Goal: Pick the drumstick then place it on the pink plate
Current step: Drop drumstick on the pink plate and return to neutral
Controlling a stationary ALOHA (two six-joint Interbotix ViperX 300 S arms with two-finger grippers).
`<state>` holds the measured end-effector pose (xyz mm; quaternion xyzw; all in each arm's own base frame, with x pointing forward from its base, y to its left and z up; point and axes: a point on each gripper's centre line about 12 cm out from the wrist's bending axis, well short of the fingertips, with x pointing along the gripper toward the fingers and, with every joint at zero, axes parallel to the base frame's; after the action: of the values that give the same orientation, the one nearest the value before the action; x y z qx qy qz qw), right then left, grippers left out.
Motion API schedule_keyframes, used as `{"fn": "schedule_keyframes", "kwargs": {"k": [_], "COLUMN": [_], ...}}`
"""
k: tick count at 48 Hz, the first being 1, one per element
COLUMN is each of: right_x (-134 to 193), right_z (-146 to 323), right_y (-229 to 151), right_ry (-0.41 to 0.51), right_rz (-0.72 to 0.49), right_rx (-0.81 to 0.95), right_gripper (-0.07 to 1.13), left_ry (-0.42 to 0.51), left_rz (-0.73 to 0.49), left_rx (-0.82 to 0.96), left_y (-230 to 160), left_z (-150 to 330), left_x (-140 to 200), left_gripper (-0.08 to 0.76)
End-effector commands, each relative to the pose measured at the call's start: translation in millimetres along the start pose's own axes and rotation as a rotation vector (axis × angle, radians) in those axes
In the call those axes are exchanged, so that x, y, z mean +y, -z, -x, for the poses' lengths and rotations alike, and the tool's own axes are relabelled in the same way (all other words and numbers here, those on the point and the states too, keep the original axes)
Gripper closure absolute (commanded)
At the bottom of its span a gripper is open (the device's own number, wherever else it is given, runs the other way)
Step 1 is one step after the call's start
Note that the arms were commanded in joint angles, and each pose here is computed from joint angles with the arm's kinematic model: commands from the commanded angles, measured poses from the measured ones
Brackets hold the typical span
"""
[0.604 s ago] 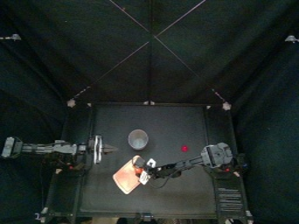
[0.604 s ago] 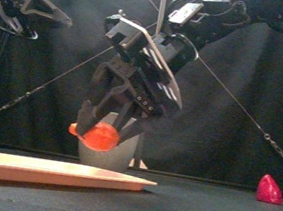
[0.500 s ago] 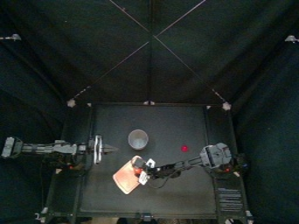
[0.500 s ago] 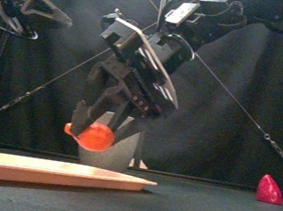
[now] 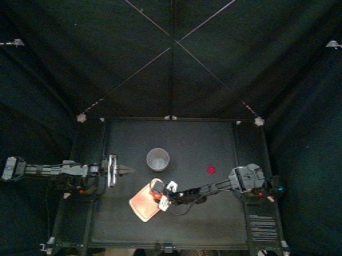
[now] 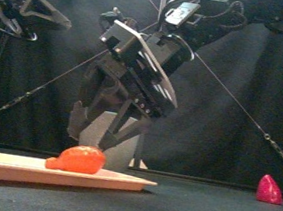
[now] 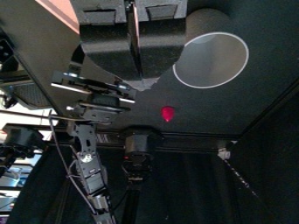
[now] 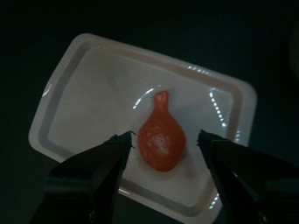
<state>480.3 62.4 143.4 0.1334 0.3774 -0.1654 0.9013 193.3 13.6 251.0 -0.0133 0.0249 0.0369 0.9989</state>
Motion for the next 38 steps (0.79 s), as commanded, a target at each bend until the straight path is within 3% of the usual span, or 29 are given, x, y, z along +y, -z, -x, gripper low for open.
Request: {"fn": "schedule_keyframes", "kwargs": {"k": [1, 20, 38], "right_x": [-3.6, -46.5, -97.3], "right_z": [38.2, 83.5, 82.2], "right_y": [-34.6, -54.2, -7.8], "right_ry": [-0.013, 0.047, 0.011], "right_rz": [0.025, 0.118, 0.126], "right_rx": [-0.110, -0.228, -0.145], "right_gripper": [0.11, 0.11, 0.11], "left_ry": [-0.003, -0.016, -0.026], "left_rz": [-0.003, -0.001, 0.000], "left_rx": [-0.012, 0.000, -0.010], "left_y": [-3.0, 1.9, 0.3], "left_z": [-0.9, 0.1, 0.0], "left_x": [0.5, 3.0, 5.1], "left_gripper": [0.647, 0.647, 0.647]}}
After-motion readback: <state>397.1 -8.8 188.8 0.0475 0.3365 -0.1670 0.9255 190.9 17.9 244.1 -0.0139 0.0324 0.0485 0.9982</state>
